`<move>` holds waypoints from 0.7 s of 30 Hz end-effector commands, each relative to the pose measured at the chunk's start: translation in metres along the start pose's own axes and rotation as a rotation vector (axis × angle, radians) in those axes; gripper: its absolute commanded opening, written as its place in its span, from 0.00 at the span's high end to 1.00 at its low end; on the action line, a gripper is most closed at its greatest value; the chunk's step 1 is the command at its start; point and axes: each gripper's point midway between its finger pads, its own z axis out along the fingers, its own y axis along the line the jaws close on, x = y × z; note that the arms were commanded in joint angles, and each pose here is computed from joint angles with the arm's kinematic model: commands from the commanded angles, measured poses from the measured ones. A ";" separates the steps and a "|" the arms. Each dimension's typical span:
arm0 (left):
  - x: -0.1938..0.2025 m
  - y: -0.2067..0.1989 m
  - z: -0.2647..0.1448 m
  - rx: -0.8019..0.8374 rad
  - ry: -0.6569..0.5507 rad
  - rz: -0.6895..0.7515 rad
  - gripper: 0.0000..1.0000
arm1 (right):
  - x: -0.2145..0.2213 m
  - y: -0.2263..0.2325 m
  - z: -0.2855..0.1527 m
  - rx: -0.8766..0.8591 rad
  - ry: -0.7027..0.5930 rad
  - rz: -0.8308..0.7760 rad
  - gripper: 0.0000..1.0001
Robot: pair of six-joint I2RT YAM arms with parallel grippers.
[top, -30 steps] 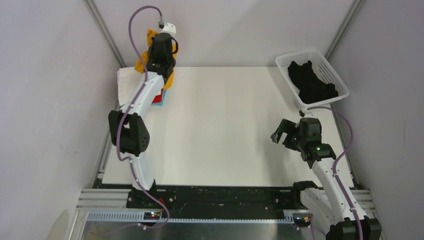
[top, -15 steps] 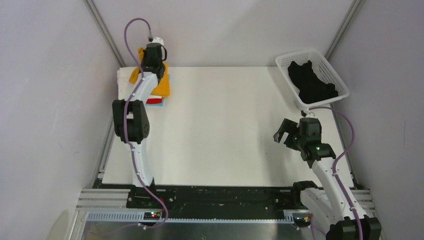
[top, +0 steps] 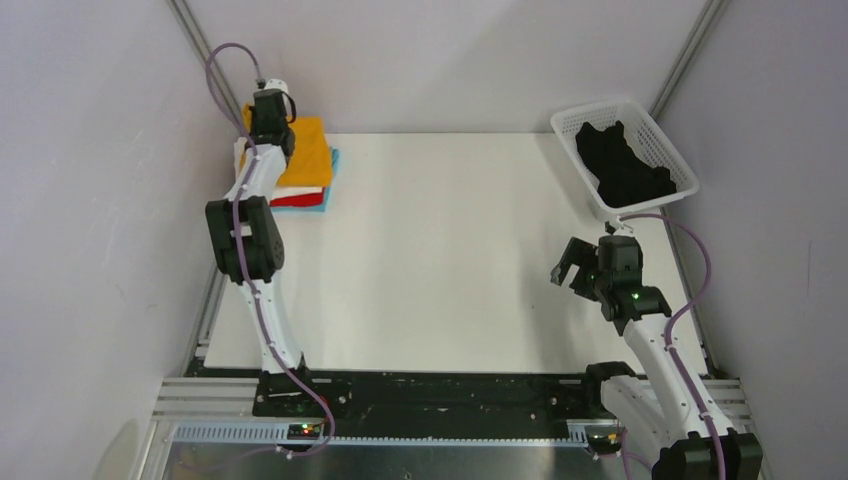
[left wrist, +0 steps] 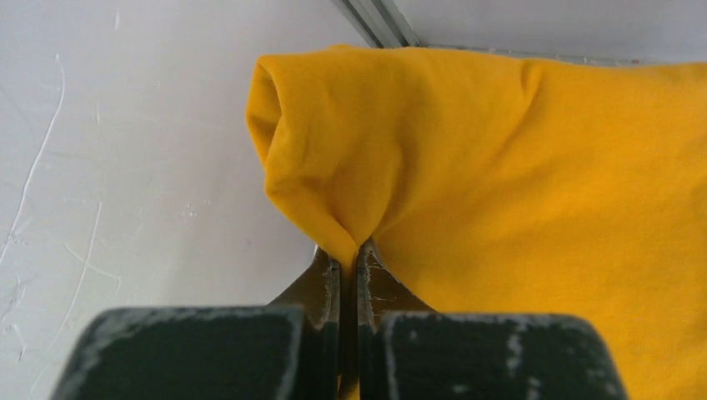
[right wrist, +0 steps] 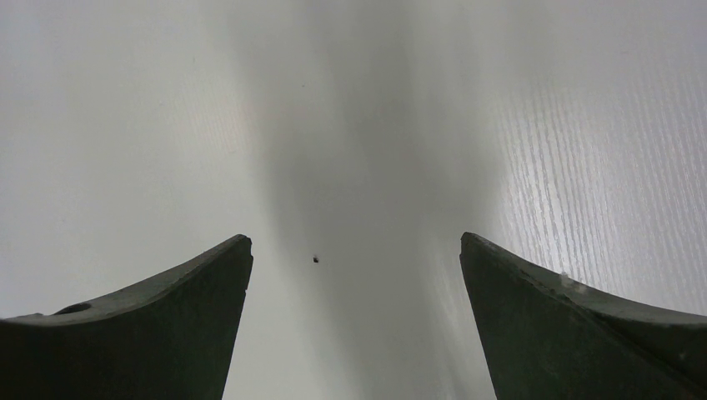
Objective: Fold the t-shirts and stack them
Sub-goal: Put the neatly folded tshirt into the corner of the board with the left arm
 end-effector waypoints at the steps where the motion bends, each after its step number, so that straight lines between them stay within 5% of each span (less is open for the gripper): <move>1: -0.033 0.013 0.006 -0.002 -0.088 -0.088 1.00 | -0.012 -0.001 -0.005 0.018 -0.037 0.023 0.01; 14: -0.010 0.034 0.046 -0.094 -0.034 -0.058 0.98 | -0.011 0.001 -0.002 0.019 -0.028 0.044 0.01; 16: -0.011 0.037 0.052 -0.115 -0.033 -0.076 0.89 | -0.011 0.002 -0.002 0.019 -0.024 0.044 0.01; 19: -0.013 0.039 0.055 -0.127 -0.037 -0.083 0.59 | -0.011 0.004 -0.001 0.009 -0.024 0.044 0.01; 21: -0.015 0.045 0.056 -0.159 -0.040 -0.109 0.49 | -0.011 0.004 -0.002 0.008 -0.024 0.043 0.01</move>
